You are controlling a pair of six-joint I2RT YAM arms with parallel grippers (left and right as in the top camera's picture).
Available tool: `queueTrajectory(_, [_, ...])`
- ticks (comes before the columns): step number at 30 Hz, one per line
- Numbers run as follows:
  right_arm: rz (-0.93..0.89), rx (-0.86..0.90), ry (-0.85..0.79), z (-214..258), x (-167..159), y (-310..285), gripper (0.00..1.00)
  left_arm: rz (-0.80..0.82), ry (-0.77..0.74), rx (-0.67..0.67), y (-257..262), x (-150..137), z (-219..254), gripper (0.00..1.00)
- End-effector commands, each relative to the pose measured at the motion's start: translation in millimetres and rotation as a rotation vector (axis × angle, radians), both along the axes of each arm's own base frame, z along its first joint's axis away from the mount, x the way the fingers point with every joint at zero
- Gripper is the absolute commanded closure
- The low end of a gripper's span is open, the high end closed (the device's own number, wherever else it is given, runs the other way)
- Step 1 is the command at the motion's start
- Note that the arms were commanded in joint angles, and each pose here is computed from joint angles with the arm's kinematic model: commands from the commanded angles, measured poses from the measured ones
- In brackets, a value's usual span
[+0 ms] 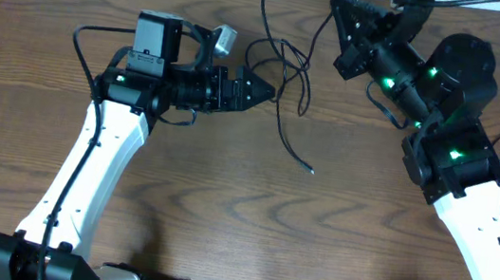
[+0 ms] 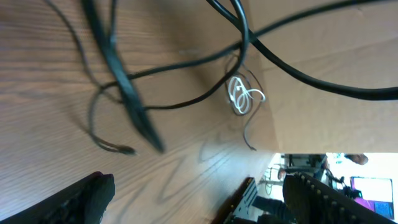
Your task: Untangle cables
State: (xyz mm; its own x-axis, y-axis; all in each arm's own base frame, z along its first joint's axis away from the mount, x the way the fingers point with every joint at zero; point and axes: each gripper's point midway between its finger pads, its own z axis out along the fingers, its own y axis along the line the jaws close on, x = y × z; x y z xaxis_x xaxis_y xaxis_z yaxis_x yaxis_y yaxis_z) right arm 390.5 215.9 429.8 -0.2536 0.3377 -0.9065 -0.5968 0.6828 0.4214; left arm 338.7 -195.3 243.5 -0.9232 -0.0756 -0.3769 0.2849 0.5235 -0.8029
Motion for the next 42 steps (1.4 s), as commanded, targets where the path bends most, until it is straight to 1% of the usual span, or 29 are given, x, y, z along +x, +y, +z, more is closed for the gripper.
queueTrajectory(1, [-0.001, 0.098, -0.004, 22.9, -7.7, -5.8, 0.99, -0.061, -0.069, -0.052, -10.5, -6.6, 20.8, 0.08])
queueTrajectory(5, [0.005, 0.153, 0.020, 29.1, -11.5, -7.2, 0.99, -0.062, -0.122, -0.059, -11.8, -0.3, 27.3, 0.09])
queueTrajectory(6, [0.006, 0.162, 0.016, 32.0, -12.9, -7.8, 0.99, -0.061, -0.137, -0.061, -12.0, 1.6, 29.2, 0.14])
queueTrajectory(7, [0.007, 0.168, 0.011, 34.7, -14.2, -8.5, 0.99, -0.060, -0.150, -0.060, -12.0, 3.3, 30.4, 0.20])
queueTrajectory(8, [0.006, 0.171, 0.005, 37.0, -15.4, -9.5, 0.99, -0.054, -0.163, -0.057, -11.7, 5.7, 31.3, 0.31])
queueTrajectory(11, [-0.009, 0.186, -0.008, 44.4, -17.9, -18.1, 0.99, -0.004, -0.175, -0.008, -6.0, 14.7, 25.6, 0.55])
queueTrajectory(12, [-0.009, 0.194, -0.008, 46.6, -18.9, -20.9, 0.99, 0.017, -0.179, 0.013, -3.3, 18.3, 23.1, 0.57])
queueTrajectory(14, [0.002, 0.209, -0.009, 51.4, -22.9, -24.7, 0.99, 0.063, -0.190, 0.057, 2.8, 26.3, 18.4, 0.56])
queueTrajectory(16, [0.024, 0.225, 0.001, 53.6, -26.8, -23.9, 0.99, 0.082, -0.196, 0.075, 5.5, 29.9, 16.7, 0.51])
queueTrajectory(18, [0.046, 0.249, 0.023, 54.2, -29.6, -21.5, 0.99, 0.087, -0.202, 0.079, 6.0, 31.5, 16.8, 0.43])
queueTrajectory(19, [0.062, 0.263, 0.040, 53.9, -31.1, -19.7, 0.99, 0.088, -0.210, 0.077, 5.9, 32.6, 17.8, 0.36])
queueTrajectory(20, [0.074, 0.273, 0.052, 53.8, -32.3, -18.4, 0.99, 0.088, -0.216, 0.076, 5.7, 33.4, 18.8, 0.34])
queueTrajectory(22, [0.101, 0.301, 0.083, 53.5, -35.0, -15.5, 0.99, 0.090, -0.241, 0.070, 5.2, 36.4, 22.7, 0.32])
queueTrajectory(26, [0.144, 0.332, 0.125, 53.1, -39.7, -10.9, 0.99, 0.102, -0.277, 0.047, 3.4, 42.7, 32.3, 0.33])
queueTrajectory(27, [0.145, 0.335, 0.126, 53.3, -39.9, -10.8, 0.99, 0.107, -0.280, 0.041, 3.2, 43.9, 33.9, 0.46])
queueTrajectory(29, [0.129, 0.336, 0.121, 53.8, -37.6, -13.6, 0.99, 0.107, -0.276, 0.042, 3.4, 43.5, 33.3, 0.86])
queueTrajectory(30, [0.122, 0.336, 0.120, 53.7, -36.4, -15.3, 0.99, 0.106, -0.272, 0.044, 3.5, 43.0, 32.6, 0.92])
queueTrajectory(32, [0.074, 0.301, 0.077, 53.7, -29.8, -25.3, 0.99, 0.107, -0.253, 0.050, 5.0, 41.0, 29.1, 0.93])
queueTrajectory(34, [-0.027, 0.225, 0.037, 45.8, -16.4, -44.0, 0.99, 0.095, -0.227, 0.080, 9.8, 36.0, 19.5, 0.93])
queueTrajectory(35, [-0.127, 0.161, 0.040, 33.2, -4.1, -63.1, 0.99, 0.086, -0.212, 0.112, 15.1, 31.9, 10.9, 0.93])
queueTrajectory(36, [-0.154, 0.145, 0.044, 29.5, -1.1, -68.5, 0.99, 0.087, -0.198, 0.139, 19.3, 29.7, 4.5, 0.92])
queueTrajectory(37, [-0.294, 0.080, 0.093, 8.3, 12.2, -97.5, 0.99, 0.110, -0.158, 0.230, 34.9, 26.3, -13.7, 0.93])
queueTrajectory(38, [-0.347, 0.059, 0.116, 0.0, 15.9, -108.8, 0.99, 0.125, -0.142, 0.268, 42.0, 25.5, -20.4, 0.93])
queueTrajectory(39, [-0.461, 0.016, 0.166, -17.2, 22.1, -134.5, 0.99, 0.178, -0.099, 0.372, 62.5, 24.7, -36.7, 0.93])
queueTrajectory(41, [-0.718, -0.090, 0.282, -54.8, 24.7, -195.5, 0.99, 0.314, -0.030, 0.579, 109.9, 25.5, -59.6, 0.93])
queueTrajectory(42, [-0.799, -0.124, 0.322, -66.4, 22.5, -215.2, 0.99, 0.358, -0.014, 0.639, 126.3, 25.4, -63.8, 0.93])
